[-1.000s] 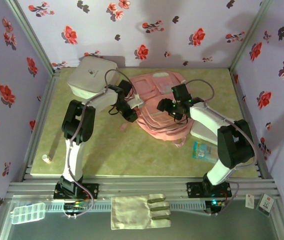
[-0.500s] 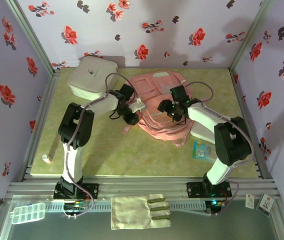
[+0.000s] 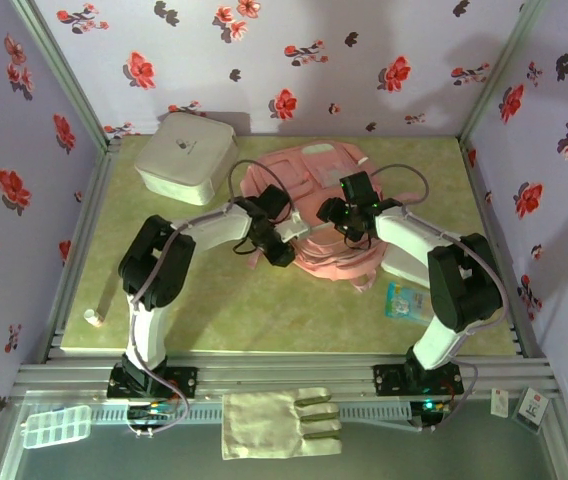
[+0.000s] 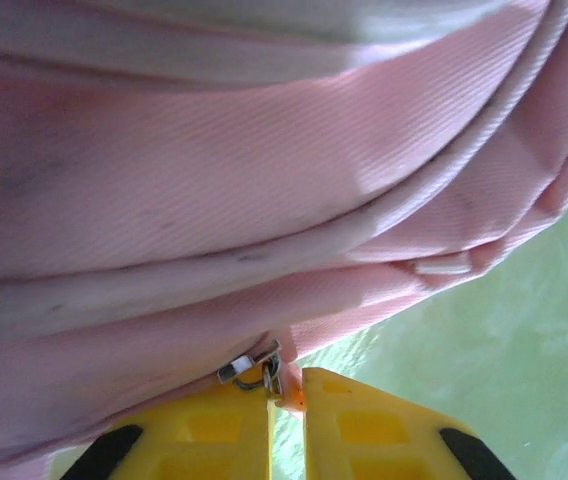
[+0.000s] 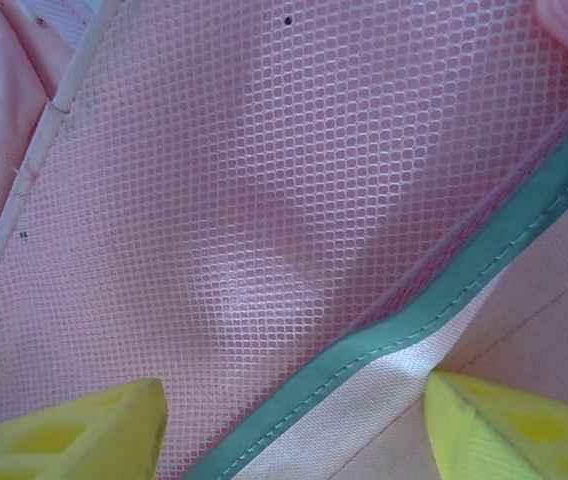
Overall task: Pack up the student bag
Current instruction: Zip the student bag at the center of the table.
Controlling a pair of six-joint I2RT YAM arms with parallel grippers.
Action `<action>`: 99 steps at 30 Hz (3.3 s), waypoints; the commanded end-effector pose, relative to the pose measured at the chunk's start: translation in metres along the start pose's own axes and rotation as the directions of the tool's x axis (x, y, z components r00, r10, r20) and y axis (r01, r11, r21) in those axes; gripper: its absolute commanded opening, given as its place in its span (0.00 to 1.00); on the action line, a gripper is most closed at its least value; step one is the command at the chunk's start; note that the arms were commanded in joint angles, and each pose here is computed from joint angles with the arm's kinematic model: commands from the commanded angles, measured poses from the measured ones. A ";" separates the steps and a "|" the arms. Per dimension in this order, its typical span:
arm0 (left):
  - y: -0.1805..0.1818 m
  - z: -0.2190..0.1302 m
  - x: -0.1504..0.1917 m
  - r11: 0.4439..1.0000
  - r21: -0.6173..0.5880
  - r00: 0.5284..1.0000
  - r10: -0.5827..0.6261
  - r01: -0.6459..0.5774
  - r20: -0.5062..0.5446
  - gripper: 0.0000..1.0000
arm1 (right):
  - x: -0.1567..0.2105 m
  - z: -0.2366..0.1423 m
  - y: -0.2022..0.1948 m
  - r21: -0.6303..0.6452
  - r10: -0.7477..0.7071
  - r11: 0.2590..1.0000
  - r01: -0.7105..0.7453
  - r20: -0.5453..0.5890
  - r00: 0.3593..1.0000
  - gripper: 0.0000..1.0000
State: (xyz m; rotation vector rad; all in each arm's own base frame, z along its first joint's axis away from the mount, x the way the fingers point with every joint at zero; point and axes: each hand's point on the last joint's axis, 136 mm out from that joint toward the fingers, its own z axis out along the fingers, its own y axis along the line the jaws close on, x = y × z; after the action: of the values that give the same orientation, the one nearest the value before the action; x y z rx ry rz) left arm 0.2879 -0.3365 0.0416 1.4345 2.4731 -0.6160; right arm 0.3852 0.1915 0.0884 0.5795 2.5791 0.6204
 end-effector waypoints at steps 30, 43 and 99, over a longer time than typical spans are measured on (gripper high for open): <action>0.045 -0.100 -0.082 0.646 0.123 0.539 -0.714 0.754 0.446 0.64 | -0.023 -0.053 -0.003 0.026 -0.100 0.995 0.097 0.180 0.979 0.74; 0.065 -0.062 -0.107 0.537 0.170 0.436 -0.801 0.826 0.411 0.50 | -0.019 -0.050 -0.023 0.061 -0.073 0.996 0.063 0.173 0.982 0.74; 0.082 -0.154 -0.187 0.386 0.568 0.089 -0.873 0.727 0.479 0.00 | 0.057 -0.071 0.016 0.147 -0.503 0.861 0.487 0.099 0.859 0.54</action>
State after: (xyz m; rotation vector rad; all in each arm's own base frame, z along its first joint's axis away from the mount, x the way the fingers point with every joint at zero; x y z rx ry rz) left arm 0.4387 -0.3688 0.1623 -0.5297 2.4324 -1.1710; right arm 0.3105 0.2060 0.1477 -0.0327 2.5110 0.3165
